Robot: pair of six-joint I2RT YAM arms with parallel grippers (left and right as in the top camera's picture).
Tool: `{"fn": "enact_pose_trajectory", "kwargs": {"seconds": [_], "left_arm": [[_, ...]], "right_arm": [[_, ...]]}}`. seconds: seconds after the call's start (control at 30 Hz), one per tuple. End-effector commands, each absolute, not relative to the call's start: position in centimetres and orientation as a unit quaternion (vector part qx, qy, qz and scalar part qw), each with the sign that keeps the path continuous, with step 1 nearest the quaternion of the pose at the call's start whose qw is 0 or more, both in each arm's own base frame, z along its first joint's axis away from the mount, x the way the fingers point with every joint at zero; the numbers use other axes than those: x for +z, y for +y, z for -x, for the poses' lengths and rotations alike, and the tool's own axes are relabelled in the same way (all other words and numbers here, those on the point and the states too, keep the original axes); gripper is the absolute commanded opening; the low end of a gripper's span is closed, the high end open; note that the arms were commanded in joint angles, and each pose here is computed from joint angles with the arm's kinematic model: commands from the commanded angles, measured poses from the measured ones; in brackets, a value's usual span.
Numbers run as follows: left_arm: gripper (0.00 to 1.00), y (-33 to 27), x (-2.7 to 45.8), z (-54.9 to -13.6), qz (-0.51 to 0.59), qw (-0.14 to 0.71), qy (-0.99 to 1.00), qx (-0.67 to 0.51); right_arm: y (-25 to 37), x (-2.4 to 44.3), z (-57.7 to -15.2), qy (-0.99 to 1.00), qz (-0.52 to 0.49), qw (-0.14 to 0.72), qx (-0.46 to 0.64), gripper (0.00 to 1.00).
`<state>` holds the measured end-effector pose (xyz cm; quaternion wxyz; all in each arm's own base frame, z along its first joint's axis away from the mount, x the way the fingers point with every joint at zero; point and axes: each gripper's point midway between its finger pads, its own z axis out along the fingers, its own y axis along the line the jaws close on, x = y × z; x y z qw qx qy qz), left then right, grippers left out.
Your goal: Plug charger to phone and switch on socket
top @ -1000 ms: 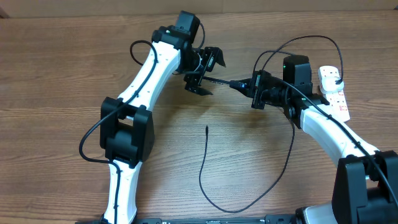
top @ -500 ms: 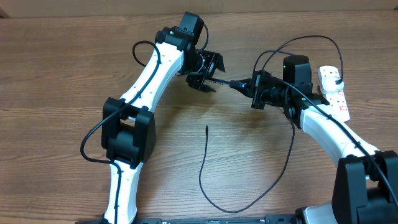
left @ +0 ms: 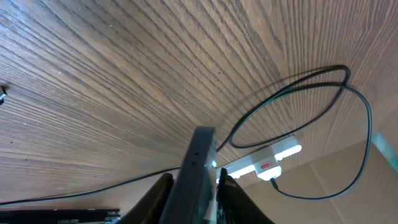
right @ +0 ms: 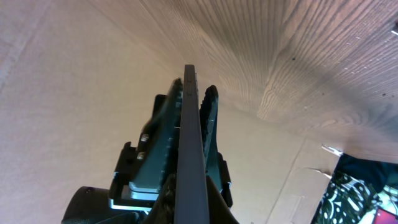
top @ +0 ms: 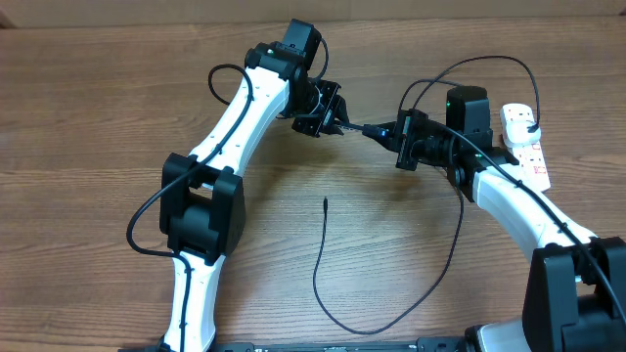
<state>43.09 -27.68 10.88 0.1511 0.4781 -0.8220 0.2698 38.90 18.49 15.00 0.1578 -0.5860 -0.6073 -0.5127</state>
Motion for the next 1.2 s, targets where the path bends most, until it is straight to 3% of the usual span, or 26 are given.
{"fn": "enact_pose_trajectory", "kwargs": {"seconds": [0.0, 0.27, 0.7, 1.17], "left_arm": [[0.21, -27.7, 11.9, -43.6, -0.475, 0.14, -0.822, 0.28], [0.05, -27.8, 11.9, -43.5, -0.475, 0.141, -0.822, 0.28], [0.04, -28.0, 11.9, -43.6, -0.472, 0.138, -0.823, 0.284], [0.04, -29.8, 14.0, -47.4, -0.377, 0.056, -0.848, 0.369]], "right_arm": [[18.9, 16.1, -39.0, -0.57, 0.612, 0.197, -0.511, 0.04], [18.9, 16.1, -39.0, -0.57, 0.611, 0.196, -0.513, 0.04], [19.1, 17.5, -40.0, -0.575, 0.586, 0.175, -0.543, 0.04], [19.3, 20.3, -41.4, -0.585, 0.532, 0.129, -0.599, 0.03]]}}
